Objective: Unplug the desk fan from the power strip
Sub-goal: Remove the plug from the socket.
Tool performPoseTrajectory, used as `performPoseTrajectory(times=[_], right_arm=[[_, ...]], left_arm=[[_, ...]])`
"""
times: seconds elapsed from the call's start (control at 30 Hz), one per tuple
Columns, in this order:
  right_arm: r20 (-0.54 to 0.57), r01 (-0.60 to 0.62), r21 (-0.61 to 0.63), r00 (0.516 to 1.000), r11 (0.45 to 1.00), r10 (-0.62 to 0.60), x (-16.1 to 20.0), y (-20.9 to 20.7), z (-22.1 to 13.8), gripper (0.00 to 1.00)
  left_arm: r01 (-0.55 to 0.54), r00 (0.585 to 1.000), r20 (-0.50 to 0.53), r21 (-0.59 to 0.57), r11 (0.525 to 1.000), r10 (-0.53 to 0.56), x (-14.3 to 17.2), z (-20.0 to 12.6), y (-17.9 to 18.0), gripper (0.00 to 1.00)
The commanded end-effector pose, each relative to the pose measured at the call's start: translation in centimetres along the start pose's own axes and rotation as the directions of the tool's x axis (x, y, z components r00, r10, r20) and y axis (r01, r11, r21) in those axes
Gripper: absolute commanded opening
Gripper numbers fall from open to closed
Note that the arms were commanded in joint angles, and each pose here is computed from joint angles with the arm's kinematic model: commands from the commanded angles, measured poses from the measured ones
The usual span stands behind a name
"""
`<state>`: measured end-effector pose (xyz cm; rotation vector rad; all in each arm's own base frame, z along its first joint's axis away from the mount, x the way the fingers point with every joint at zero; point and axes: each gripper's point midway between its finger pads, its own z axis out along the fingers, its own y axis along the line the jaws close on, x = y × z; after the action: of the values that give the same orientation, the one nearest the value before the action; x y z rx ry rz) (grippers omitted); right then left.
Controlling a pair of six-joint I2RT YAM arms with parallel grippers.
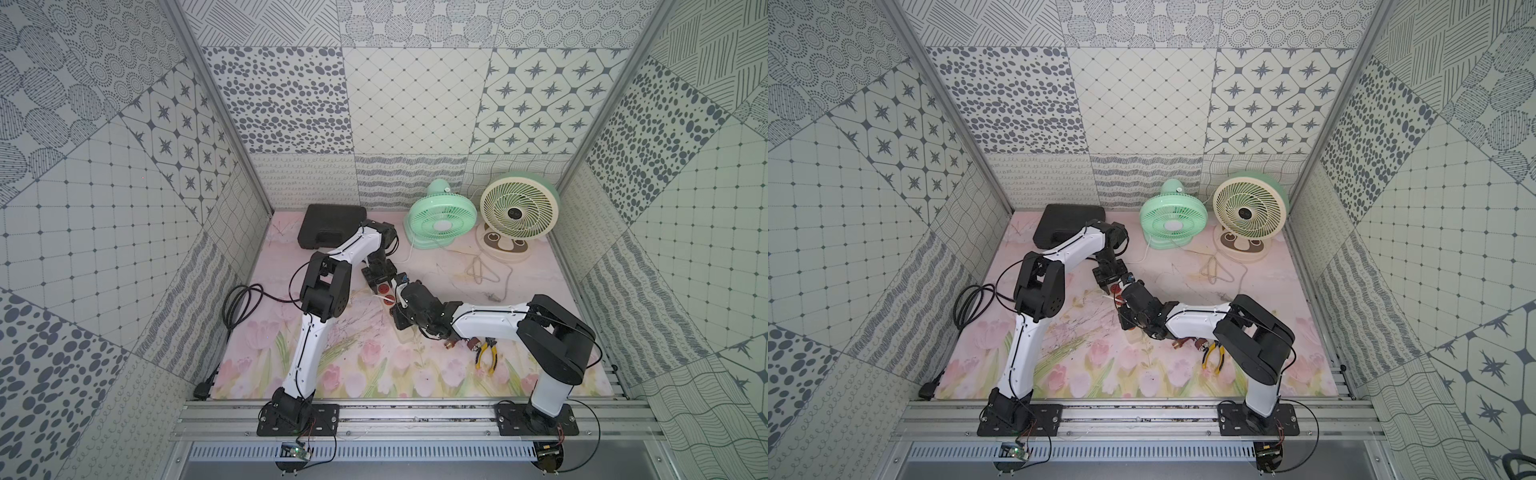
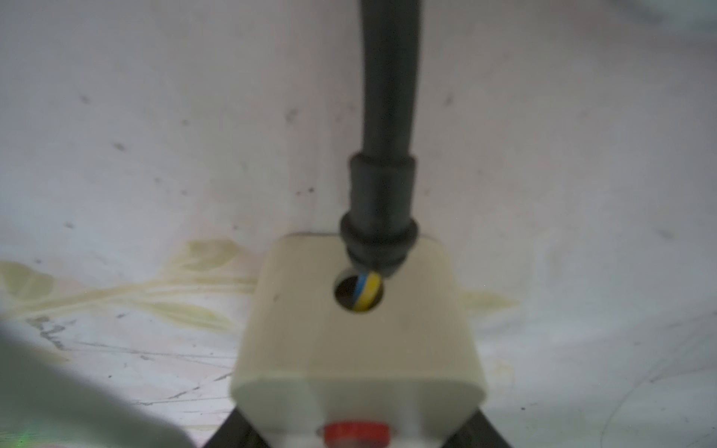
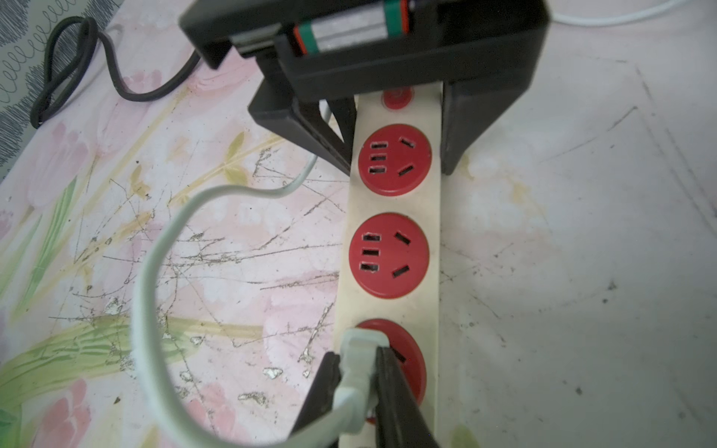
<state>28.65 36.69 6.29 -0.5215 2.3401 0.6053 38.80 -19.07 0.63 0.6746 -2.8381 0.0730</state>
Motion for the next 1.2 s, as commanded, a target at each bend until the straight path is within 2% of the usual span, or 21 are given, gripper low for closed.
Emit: performPoseTrajectory(times=[0.0, 0.17, 0.37, 0.67, 0.8, 1.17], right_arm=[[0.046, -0.032, 0.056, 0.999, 0.998, 0.029, -1.1, -1.8, -0.5, 0.00], [0.051, 0.031, 0.067, 0.998, 0.997, -0.034, -0.9, -0.9, -0.5, 0.00], [0.059, 0.183, 0.106, 0.980, 0.977, -0.190, -0.6, 0.9, -0.5, 0.00], [0.049, 0.433, 0.169, 0.893, 0.885, -0.447, 0.4, 4.2, -0.1, 0.00], [0.042, 0.465, 0.179, 0.877, 0.867, -0.479, 0.6, 4.8, 0.1, 0.00], [0.045, 0.440, 0.169, 0.890, 0.882, -0.453, 0.6, 4.8, 0.2, 0.00]], left_arm=[[0.035, 0.999, 0.013, -0.335, 0.942, -0.032, -0.4, 3.7, 6.6, 0.00], [0.035, 0.999, 0.012, -0.332, 0.943, -0.033, -0.4, 3.8, 6.5, 0.00], [0.034, 0.999, 0.012, -0.333, 0.942, -0.031, -0.4, 3.7, 6.6, 0.00], [0.035, 0.999, 0.011, -0.335, 0.942, -0.033, -0.4, 3.9, 6.6, 0.00], [0.034, 0.999, 0.011, -0.335, 0.942, -0.032, -0.4, 3.8, 6.6, 0.00], [0.032, 0.999, 0.009, -0.336, 0.941, -0.031, -0.3, 3.8, 6.6, 0.00]])
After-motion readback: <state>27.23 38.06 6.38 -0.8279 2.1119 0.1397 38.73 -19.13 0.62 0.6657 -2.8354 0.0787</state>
